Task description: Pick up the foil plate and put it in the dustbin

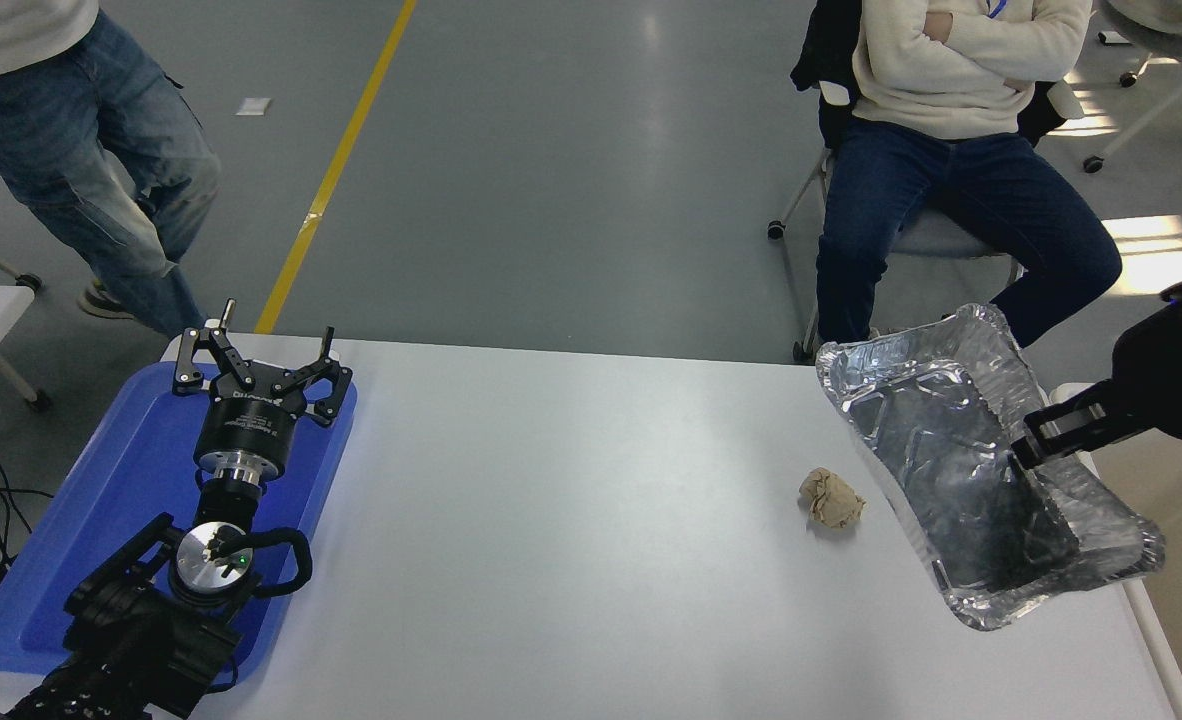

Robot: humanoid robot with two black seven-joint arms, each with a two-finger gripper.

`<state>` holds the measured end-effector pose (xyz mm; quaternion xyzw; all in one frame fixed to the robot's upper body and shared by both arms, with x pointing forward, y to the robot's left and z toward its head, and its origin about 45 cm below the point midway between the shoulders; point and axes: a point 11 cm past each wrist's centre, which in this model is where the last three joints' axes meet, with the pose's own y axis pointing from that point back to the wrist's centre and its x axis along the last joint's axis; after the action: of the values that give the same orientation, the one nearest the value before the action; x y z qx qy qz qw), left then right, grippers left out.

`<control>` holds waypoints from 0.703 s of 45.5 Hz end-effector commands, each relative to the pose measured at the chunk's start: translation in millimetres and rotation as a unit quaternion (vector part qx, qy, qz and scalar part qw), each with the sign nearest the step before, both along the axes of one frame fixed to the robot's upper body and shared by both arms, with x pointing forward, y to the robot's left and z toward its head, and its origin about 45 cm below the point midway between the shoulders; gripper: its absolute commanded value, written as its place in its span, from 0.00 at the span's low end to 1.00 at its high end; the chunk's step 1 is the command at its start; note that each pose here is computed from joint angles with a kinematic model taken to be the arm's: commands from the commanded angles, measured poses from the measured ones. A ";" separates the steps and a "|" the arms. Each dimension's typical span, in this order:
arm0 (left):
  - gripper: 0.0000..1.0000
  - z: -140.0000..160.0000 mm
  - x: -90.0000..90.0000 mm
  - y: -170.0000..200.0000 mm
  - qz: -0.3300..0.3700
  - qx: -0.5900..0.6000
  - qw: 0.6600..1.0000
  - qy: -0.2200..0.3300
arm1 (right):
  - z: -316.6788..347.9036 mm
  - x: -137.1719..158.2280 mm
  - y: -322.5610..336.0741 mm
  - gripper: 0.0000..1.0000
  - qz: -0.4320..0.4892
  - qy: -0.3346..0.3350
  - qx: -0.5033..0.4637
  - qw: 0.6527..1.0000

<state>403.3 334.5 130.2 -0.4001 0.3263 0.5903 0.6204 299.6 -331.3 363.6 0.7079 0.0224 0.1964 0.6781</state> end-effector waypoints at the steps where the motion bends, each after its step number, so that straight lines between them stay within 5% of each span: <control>1: 1.00 0.0 -0.1 0.3 0.001 0.000 1.000 0.000 | 7.5 -3.4 -2.0 0.00 -0.005 0.001 -0.007 1.000; 10: 1.00 0.0 -0.1 0.5 0.002 -0.001 1.000 0.000 | 6.3 -6.0 -10.2 0.00 -0.013 0.011 -0.017 1.000; 32: 1.00 -0.2 -0.2 1.0 0.003 -0.001 1.000 0.000 | 2.2 -25.3 -159.1 0.00 -0.088 0.022 -0.123 0.988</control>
<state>403.0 335.3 129.9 -0.4016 0.3254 0.5920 0.6184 287.7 -417.6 367.1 0.6648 0.0108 0.1499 0.7318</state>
